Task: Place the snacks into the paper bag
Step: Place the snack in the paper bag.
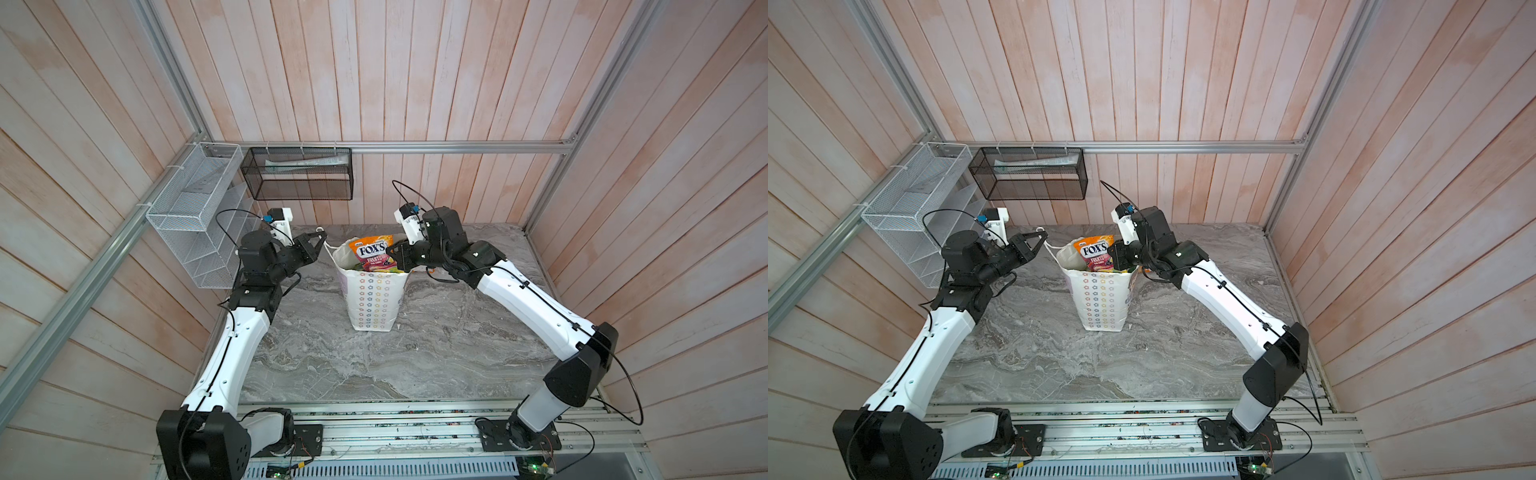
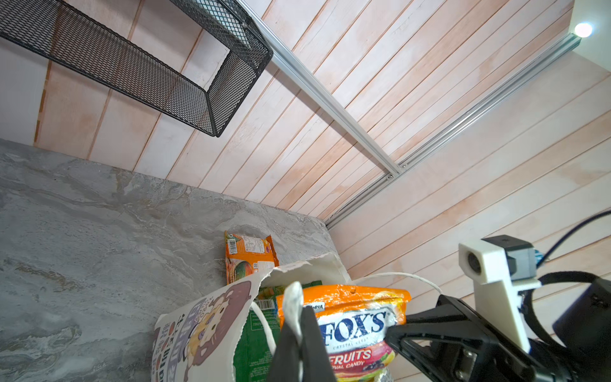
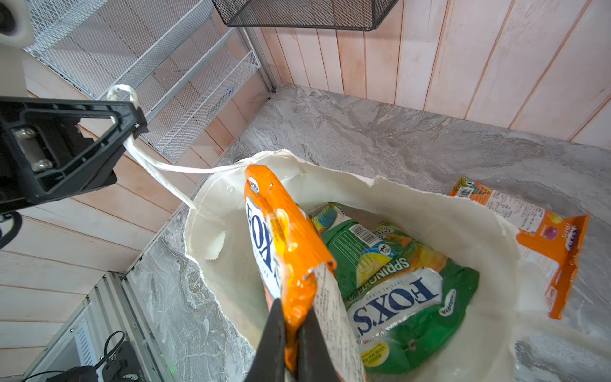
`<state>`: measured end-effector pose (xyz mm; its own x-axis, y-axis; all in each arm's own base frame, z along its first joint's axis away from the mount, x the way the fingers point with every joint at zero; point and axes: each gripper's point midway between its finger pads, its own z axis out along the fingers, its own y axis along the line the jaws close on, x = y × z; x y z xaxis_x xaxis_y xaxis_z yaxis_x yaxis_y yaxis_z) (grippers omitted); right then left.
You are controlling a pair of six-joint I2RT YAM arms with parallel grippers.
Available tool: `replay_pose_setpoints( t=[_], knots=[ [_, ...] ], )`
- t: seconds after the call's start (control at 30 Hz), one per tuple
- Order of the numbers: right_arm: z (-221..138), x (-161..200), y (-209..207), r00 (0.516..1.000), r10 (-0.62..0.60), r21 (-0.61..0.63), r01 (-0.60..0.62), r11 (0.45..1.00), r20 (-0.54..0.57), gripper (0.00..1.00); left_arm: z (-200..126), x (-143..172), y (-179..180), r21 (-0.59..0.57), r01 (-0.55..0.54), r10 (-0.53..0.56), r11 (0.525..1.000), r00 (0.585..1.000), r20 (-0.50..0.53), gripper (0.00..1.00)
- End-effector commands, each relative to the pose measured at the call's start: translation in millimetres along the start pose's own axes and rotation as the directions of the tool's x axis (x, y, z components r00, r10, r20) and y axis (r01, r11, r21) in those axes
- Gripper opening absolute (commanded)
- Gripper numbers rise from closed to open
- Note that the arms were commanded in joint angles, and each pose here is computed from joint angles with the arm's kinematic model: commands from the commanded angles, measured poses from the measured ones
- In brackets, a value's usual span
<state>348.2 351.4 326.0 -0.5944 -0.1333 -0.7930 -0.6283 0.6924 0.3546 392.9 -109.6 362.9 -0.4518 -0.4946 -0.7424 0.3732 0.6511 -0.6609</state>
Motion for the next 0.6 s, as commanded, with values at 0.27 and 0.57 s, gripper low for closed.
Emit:
replay_pose_setpoints(
  t=[0.27, 0.57],
  knots=[
    [39.2, 35.8, -15.6, 0.996, 0.001, 0.018, 0.001, 1.0, -0.095, 0.03, -4.9, -13.4, -8.9, 0.031, -0.037, 0.036, 0.999, 0.998, 0.051, 0.0],
    [-10.8, -32.9, -18.2, 0.986, -0.036, 0.14, 0.013, 0.99, 0.162, 0.25, -5.2, -13.3, -8.3, 0.026, -0.041, 0.039, 0.999, 0.998, 0.052, 0.0]
  ],
)
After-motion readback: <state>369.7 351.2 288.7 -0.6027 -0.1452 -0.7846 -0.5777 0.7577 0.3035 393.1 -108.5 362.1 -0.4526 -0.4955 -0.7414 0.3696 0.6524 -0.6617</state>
